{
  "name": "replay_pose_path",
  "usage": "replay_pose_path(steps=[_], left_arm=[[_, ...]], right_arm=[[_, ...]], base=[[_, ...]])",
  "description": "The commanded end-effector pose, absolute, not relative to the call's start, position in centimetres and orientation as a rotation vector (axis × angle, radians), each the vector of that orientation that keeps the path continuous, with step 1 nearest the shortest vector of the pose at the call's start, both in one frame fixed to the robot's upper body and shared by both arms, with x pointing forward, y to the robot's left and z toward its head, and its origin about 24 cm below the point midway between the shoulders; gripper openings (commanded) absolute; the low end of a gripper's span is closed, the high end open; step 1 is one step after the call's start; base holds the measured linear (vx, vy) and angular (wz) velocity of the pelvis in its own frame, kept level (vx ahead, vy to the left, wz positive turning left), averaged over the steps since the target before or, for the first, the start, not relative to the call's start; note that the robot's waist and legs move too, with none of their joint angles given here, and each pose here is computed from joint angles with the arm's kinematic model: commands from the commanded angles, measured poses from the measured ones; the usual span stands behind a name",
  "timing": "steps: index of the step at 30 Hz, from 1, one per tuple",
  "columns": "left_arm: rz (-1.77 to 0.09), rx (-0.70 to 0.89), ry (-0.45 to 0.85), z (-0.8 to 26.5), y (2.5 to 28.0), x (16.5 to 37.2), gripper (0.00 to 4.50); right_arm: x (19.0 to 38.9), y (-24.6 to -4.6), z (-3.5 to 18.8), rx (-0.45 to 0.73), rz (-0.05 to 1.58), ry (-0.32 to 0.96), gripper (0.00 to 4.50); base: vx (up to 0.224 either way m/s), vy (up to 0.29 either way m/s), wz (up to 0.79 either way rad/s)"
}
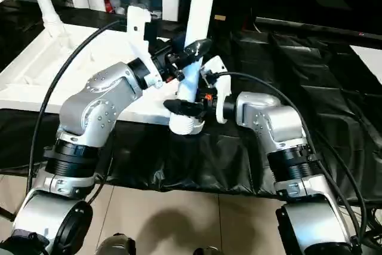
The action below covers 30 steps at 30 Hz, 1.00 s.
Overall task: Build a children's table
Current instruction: Pick table leg
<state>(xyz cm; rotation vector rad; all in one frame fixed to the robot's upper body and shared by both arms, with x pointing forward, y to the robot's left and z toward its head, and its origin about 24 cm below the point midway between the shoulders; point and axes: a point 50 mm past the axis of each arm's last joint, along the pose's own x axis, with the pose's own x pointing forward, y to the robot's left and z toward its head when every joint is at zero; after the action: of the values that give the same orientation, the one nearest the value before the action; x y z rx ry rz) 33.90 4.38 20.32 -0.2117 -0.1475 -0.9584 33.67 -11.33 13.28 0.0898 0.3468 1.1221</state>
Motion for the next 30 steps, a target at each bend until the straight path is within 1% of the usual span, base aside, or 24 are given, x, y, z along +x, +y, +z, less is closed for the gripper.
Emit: replay_pose_path(steps=[1,4,7,9,10,11,12,13,16,17,18,21,23,26,27,28,30], left_arm=[[-0.986,-0.207,-0.154,20.4,4.0,33.6,1.82],[-0.995,-0.215,-0.146,20.0,4.0,33.3,1.82],[-1.0,-0.215,-0.142,19.9,3.9,33.2,1.82],[-1.003,-0.214,-0.142,19.9,3.9,33.2,1.82],[-1.003,-0.231,-0.145,20.1,3.9,33.2,2.17],[-0.985,-0.239,-0.153,20.4,4.0,33.5,2.38],[-0.985,-0.239,-0.153,20.4,4.0,33.5,2.52],[-0.972,-0.243,-0.159,20.5,4.1,33.6,2.52],[-0.913,-0.286,-0.251,21.8,4.6,34.1,2.8],[-0.913,-0.286,-0.251,21.8,4.6,34.1,2.87],[-0.873,-0.315,-0.3,22.4,5.0,34.3,2.9],[-0.858,-0.303,-0.341,23.0,5.2,34.3,2.9],[-0.813,-0.355,-0.357,23.7,5.7,34.6,2.9],[-0.706,-0.412,-0.407,24.9,7.4,35.1,2.9],[-0.661,-0.383,-0.407,24.8,8.3,35.3,2.9],[-0.602,-0.215,-0.379,23.7,10.1,35.4,2.9],[-0.598,-0.18,-0.368,23.3,10.4,35.4,2.9]], right_arm=[[33.7,-11.6,13.5,0.089,1.113,0.35,2.46],[33.5,-11.6,13.1,0.091,1.117,0.357,2.09],[33.4,-11.6,13.0,0.094,1.116,0.356,1.93],[33.4,-11.6,13.0,0.097,1.114,0.355,1.9],[33.3,-11.5,13.0,0.102,1.111,0.351,1.9],[33.3,-11.5,13.1,0.107,1.108,0.347,1.9],[33.3,-11.5,13.1,0.107,1.108,0.347,1.9],[33.3,-11.5,13.1,0.11,1.106,0.344,1.9],[33.4,-11.3,13.0,0.127,1.082,0.325,1.9],[33.4,-11.3,13.0,0.127,1.082,0.325,1.9],[33.3,-11.3,12.9,0.139,1.072,0.317,1.9],[33.2,-11.2,12.9,0.144,1.069,0.311,1.9],[33.3,-11.2,12.9,0.144,1.048,0.297,1.9],[33.9,-11.9,13.1,0.124,0.949,0.252,1.89],[34.3,-12.3,13.3,0.119,0.891,0.224,1.89],[34.6,-13.2,13.7,0.111,0.788,0.173,1.89],[34.6,-13.4,13.7,0.109,0.77,0.166,1.89]], base=[[0.0,0.0,0.0],[0.0,0.0,0.0],[0.0,0.0,0.0],[0.0,0.0,0.0],[0.0,0.0,0.0],[0.0,0.0,0.0],[0.0,0.0,0.0],[0.0,0.0,0.0],[0.0,0.0,0.0],[0.0,0.0,0.0],[0.0,0.0,0.0],[0.0,0.0,0.0],[0.0,0.0,0.0],[0.0,0.0,0.0],[0.0,0.0,0.0],[0.0,0.0,0.0],[0.0,0.0,0.0]])
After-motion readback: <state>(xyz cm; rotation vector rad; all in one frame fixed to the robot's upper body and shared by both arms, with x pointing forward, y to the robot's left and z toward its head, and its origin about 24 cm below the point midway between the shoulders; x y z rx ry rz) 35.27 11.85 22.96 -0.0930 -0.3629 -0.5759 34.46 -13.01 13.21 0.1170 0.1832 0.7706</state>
